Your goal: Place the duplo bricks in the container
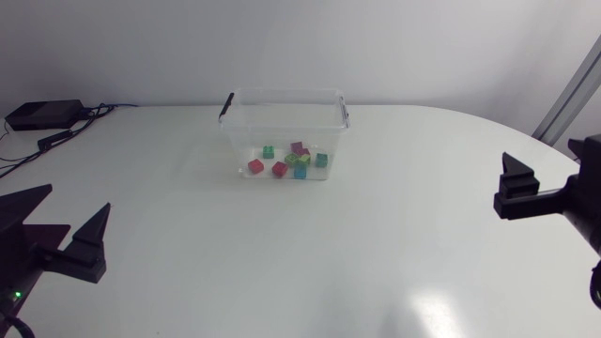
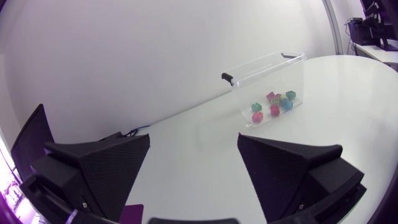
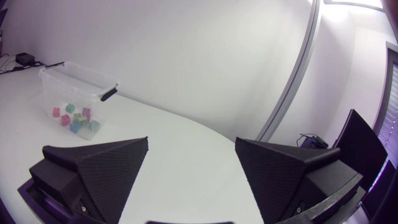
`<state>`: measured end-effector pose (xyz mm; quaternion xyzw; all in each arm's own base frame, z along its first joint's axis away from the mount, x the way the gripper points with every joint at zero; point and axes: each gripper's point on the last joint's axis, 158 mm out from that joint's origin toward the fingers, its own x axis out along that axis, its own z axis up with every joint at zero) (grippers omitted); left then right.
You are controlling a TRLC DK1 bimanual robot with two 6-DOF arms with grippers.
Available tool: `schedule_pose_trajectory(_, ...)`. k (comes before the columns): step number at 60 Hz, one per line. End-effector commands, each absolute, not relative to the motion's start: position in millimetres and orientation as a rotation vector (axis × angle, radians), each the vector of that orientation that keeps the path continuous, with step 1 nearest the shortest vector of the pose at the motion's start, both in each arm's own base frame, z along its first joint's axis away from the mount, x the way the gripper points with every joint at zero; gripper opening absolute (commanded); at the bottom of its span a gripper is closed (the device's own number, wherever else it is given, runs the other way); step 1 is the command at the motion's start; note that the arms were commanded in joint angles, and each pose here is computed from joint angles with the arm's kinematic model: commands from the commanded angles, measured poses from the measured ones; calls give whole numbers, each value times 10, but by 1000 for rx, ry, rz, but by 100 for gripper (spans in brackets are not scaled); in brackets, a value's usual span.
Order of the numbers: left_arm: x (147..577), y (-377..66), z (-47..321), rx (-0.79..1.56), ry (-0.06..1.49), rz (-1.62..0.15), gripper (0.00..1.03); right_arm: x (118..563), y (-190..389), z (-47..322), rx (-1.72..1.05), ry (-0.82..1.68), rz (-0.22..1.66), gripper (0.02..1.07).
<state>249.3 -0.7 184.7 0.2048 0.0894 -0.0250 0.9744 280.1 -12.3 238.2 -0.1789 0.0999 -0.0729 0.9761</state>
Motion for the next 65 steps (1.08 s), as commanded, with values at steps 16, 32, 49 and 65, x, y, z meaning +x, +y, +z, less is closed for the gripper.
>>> schedule_pose_trajectory(16, 2514, 1, 1677, 262, 144, -25, 99, 2660, -127, 2010, -229, 160, -109, 103)
schedule_pose_trajectory(32, 2527, -14, 1597, 143, 106, -19, 99, 2586, -85, 1775, -120, 111, -66, 103)
schedule_pose_trajectory(49, 2540, -30, 1512, 16, 66, -17, 99, 2546, -27, 1523, -13, 63, -17, 103)
schedule_pose_trajectory(65, 2542, -32, 1502, -1, 61, -17, 99, 2544, -19, 1491, 0, 57, -10, 103)
